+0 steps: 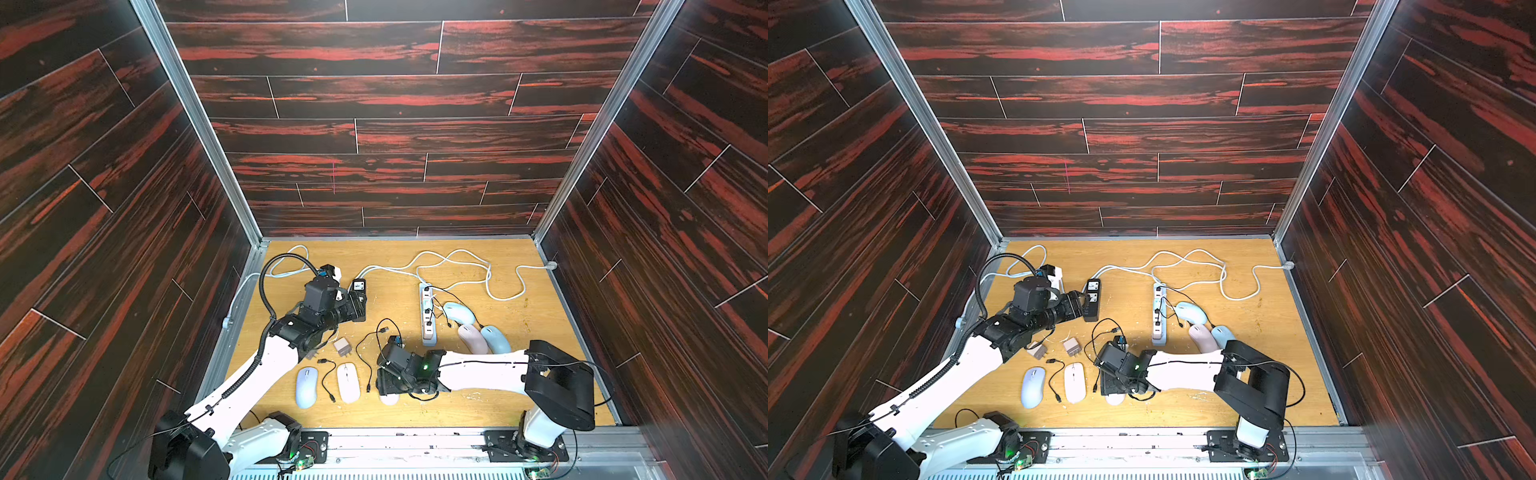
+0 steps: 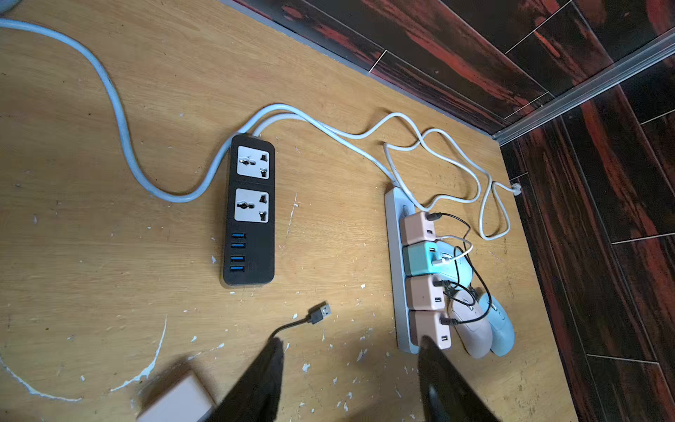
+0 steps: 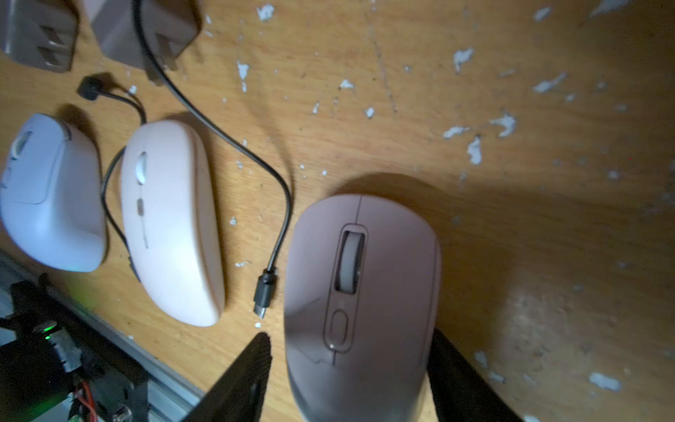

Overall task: Unplug the wireless mouse
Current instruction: Place the mouse at the center of the board, then remove the plug from the socket.

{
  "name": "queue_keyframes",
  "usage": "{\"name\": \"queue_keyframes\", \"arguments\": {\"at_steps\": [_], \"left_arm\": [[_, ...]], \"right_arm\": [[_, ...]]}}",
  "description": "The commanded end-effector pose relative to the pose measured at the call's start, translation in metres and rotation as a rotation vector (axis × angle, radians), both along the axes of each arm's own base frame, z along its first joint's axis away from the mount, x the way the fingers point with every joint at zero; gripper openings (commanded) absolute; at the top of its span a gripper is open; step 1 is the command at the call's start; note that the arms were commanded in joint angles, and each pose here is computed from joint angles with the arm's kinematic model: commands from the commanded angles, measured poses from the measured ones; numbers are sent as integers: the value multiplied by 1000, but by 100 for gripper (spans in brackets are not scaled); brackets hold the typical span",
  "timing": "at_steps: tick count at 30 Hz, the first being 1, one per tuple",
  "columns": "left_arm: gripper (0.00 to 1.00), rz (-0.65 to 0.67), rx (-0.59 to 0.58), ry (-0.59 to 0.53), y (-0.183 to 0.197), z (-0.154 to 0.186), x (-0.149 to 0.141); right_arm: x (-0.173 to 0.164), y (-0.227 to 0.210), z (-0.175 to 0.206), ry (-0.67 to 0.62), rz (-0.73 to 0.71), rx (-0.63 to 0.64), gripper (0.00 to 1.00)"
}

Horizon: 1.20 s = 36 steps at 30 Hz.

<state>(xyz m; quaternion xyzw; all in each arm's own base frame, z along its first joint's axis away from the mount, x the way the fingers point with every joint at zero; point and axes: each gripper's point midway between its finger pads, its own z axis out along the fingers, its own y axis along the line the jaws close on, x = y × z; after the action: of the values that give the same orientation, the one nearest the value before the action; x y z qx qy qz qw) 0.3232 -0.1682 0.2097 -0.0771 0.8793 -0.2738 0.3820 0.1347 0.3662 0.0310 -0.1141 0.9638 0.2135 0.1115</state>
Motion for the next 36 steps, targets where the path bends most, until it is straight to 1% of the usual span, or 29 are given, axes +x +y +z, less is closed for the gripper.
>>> {"name": "queue_keyframes", "arguments": {"at_steps": [1,4,6,8,9,11,13,15,18,21,24,28,34,36], "left_arm": [[60,23,-7,2,4,0,0],[60,30,-10,2,4,0,2],[61,26,-8,4,3,-1,2],[63,-17,7,-10,-3,-1,5],[63,-23,14,-4,-4,-1,5],[63,-39,39,26,-9,-5,6],[63,-51,69,31,-16,-9,6],[64,-67,90,25,-25,-13,5],[64,-95,111,25,-43,-18,3],[64,-123,98,31,-61,-26,1],[64,-145,48,56,-77,-38,0],[63,-156,-19,93,-94,-51,3],[63,-121,34,61,-86,-43,12],[62,-125,54,57,-85,-39,14]], "right_arm": [[-2,0,0,-1,32,21,69],[2,-9,3,-25,10,17,69],[8,-17,14,-75,-18,32,69],[14,-26,29,-144,-38,58,69],[18,-33,36,-180,-45,52,69],[30,-53,48,-249,-67,-4,69],[44,-76,58,-289,-84,-50,69],[58,-99,63,-305,-107,-76,69],[82,-130,74,-310,-151,-76,69],[102,-152,86,-325,-210,-88,65],[114,-150,89,-325,-224,-89,63],[123,-138,81,-294,-233,-102,62],[139,-129,70,-278,-236,-128,62],[144,-131,64,-269,-246,-148,60]]}}
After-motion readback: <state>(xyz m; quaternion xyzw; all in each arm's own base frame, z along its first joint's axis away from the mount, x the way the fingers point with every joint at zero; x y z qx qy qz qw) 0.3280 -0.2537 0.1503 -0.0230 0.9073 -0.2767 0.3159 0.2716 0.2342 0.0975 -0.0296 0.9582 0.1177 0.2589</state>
